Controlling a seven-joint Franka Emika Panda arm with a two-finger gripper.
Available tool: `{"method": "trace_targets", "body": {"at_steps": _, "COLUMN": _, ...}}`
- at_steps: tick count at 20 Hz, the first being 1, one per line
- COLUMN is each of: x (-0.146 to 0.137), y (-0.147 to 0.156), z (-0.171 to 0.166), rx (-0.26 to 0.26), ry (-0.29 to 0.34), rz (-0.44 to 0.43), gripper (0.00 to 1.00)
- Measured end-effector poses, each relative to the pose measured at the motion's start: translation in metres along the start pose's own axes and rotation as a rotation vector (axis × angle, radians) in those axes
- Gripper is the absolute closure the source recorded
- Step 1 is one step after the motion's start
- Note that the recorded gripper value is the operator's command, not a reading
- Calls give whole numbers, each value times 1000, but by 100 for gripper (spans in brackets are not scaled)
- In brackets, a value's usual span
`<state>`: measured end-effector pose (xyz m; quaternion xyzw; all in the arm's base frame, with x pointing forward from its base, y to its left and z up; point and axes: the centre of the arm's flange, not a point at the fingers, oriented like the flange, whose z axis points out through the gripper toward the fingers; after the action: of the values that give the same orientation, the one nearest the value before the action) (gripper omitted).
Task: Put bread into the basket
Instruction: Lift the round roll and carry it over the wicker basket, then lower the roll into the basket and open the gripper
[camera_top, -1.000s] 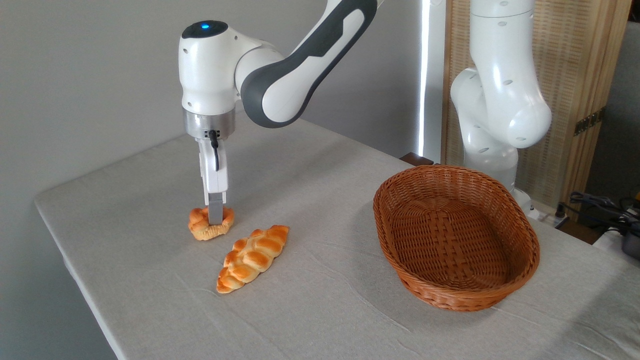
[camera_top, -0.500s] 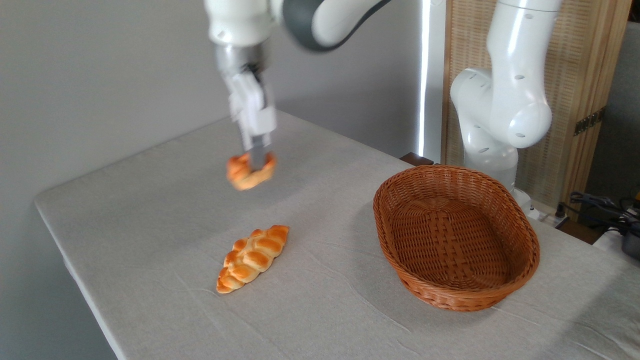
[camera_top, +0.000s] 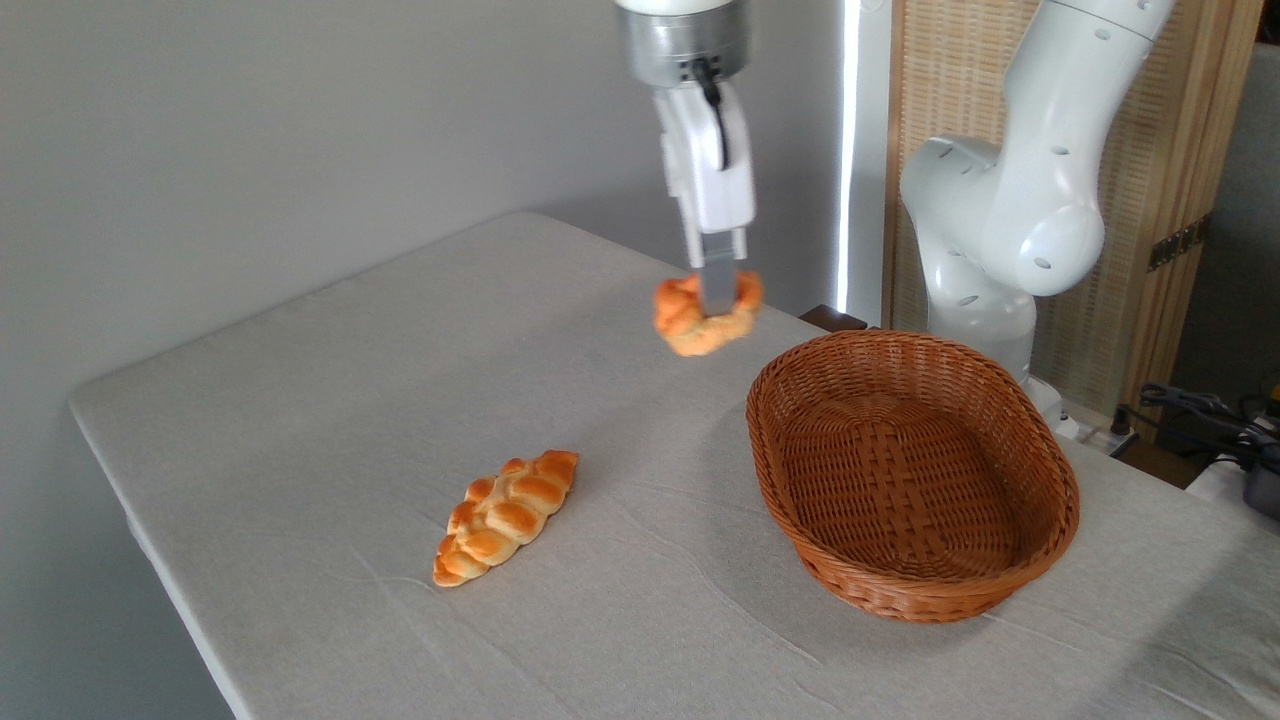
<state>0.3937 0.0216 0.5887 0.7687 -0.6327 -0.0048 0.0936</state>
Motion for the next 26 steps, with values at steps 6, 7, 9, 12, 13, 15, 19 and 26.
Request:
{"method": "trace_targets", "body": {"at_steps": 6, "x": -33, "y": 40, "z": 29, "rx": -43, "ry": 3, "rz": 125, "gripper": 52}}
{"method": "trace_targets", "body": {"at_steps": 7, "x": -34, "y": 44, "z": 36, "rx": -63, "ry": 1, "rz": 129, "gripper": 52}}
{"method": "trace_targets", "body": {"at_steps": 9, "x": -33, "y": 47, "z": 55, "rx": -104, "ry": -13, "rz": 135, "gripper": 51}}
{"method": "trace_targets", "body": {"at_steps": 12, "x": -34, "y": 48, "z": 78, "rx": -145, "ry": -59, "rz": 139, "gripper": 46}}
{"method": "trace_targets", "body": {"at_steps": 13, "x": -35, "y": 48, "z": 83, "rx": -155, "ry": -72, "rz": 140, "gripper": 42}}
{"method": "trace_targets", "body": {"at_steps": 15, "x": -39, "y": 46, "z": 96, "rx": -180, "ry": -106, "rz": 137, "gripper": 29}}
{"method": "trace_targets", "body": {"at_steps": 19, "x": -49, "y": 43, "z": 114, "rx": -224, "ry": -108, "rz": 118, "gripper": 1}}
{"method": "trace_targets", "body": {"at_steps": 26, "x": -66, "y": 34, "z": 133, "rx": -276, "ry": -61, "rz": 98, "gripper": 0}}
